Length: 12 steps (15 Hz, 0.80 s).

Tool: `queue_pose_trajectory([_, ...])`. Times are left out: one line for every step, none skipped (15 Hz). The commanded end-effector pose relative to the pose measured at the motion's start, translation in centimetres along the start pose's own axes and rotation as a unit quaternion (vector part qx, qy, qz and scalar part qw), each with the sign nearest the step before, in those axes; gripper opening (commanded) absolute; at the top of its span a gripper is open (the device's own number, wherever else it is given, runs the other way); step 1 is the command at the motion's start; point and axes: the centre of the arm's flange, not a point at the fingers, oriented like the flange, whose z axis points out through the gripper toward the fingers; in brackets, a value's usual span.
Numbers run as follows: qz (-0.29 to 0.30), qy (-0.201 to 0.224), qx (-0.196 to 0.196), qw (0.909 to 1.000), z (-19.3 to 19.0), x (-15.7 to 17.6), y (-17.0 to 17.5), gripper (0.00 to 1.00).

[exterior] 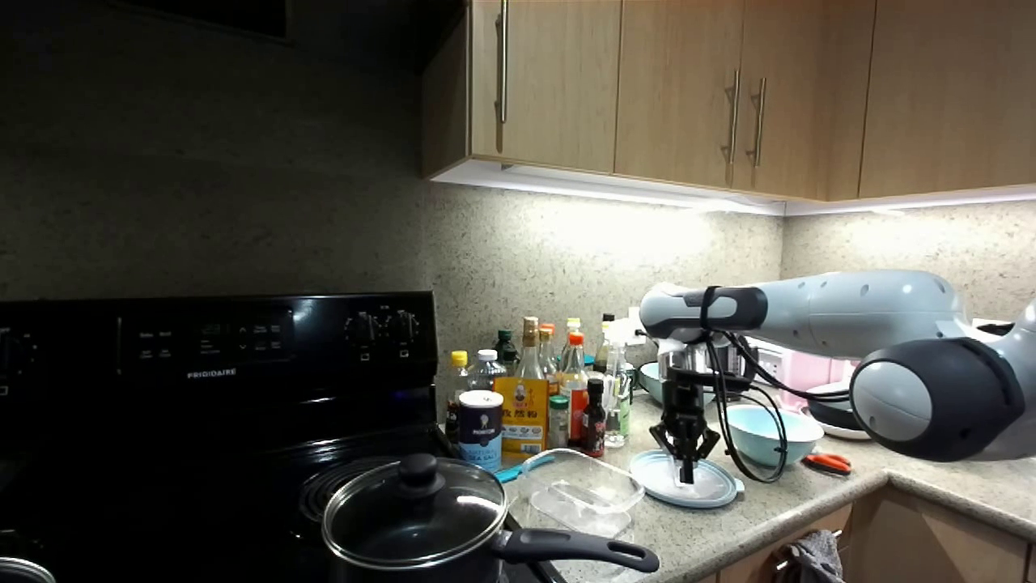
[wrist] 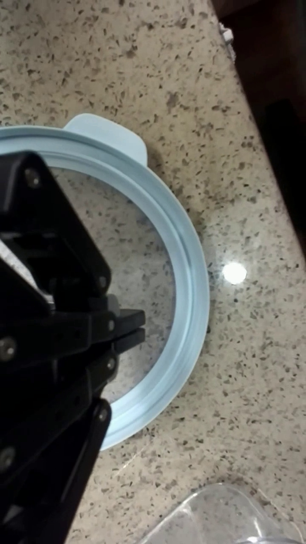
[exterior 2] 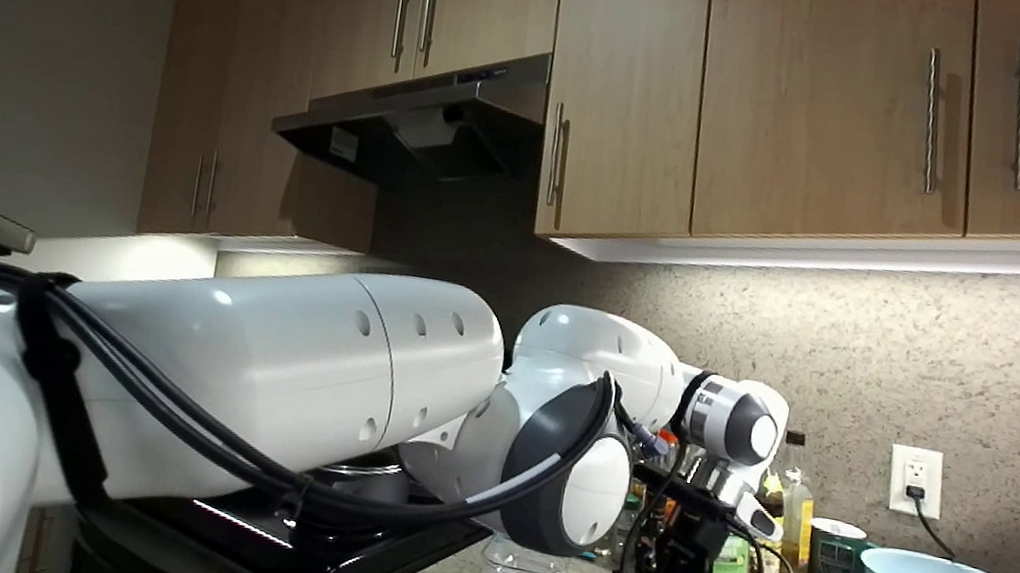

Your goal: Remove the spoon from the bowl and put it on the lid that is on the counter

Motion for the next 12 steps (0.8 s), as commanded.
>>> queue_pose_trajectory([0.006, 0.002, -0.004, 1.0, -0.1, 0.0, 0.1, 0.08])
queue_pose_trajectory([0.009, 0.004, -0.008, 0.9999, -0.1, 0.0, 0.2, 0.13])
queue_pose_trajectory([0.01, 0.005, -0.01, 0.9999, -0.2, 0.0, 0.3, 0.45])
queue_pose_trajectory([0.013, 0.014, -0.009, 0.9998, -0.4, 0.1, 0.3, 0.51])
queue_pose_trajectory([0.015, 0.021, -0.006, 0.9996, -0.5, 0.4, 0.3, 0.58])
queue_pose_trajectory([0.015, 0.029, -0.005, 0.9995, -0.6, 0.7, 0.2, 0.63])
queue_pose_trajectory([0.012, 0.035, -0.003, 0.9993, -0.7, 1.1, 0.2, 0.69])
queue_pose_trajectory([0.012, 0.045, -0.001, 0.9989, -0.9, 1.5, 0.2, 0.76])
queue_pose_trajectory([0.011, 0.054, -0.001, 0.9985, -1.1, 1.8, 0.1, 0.82])
queue_pose_trajectory([0.013, 0.069, -0.004, 0.9975, -1.3, 2.3, 0.1, 0.89])
queue_pose_trajectory([0.013, 0.082, -0.004, 0.9965, -1.6, 2.7, 0.2, 0.95])
queue_pose_trajectory([0.012, 0.093, -0.003, 0.9956, -1.8, 3.2, 0.2, 1.0])
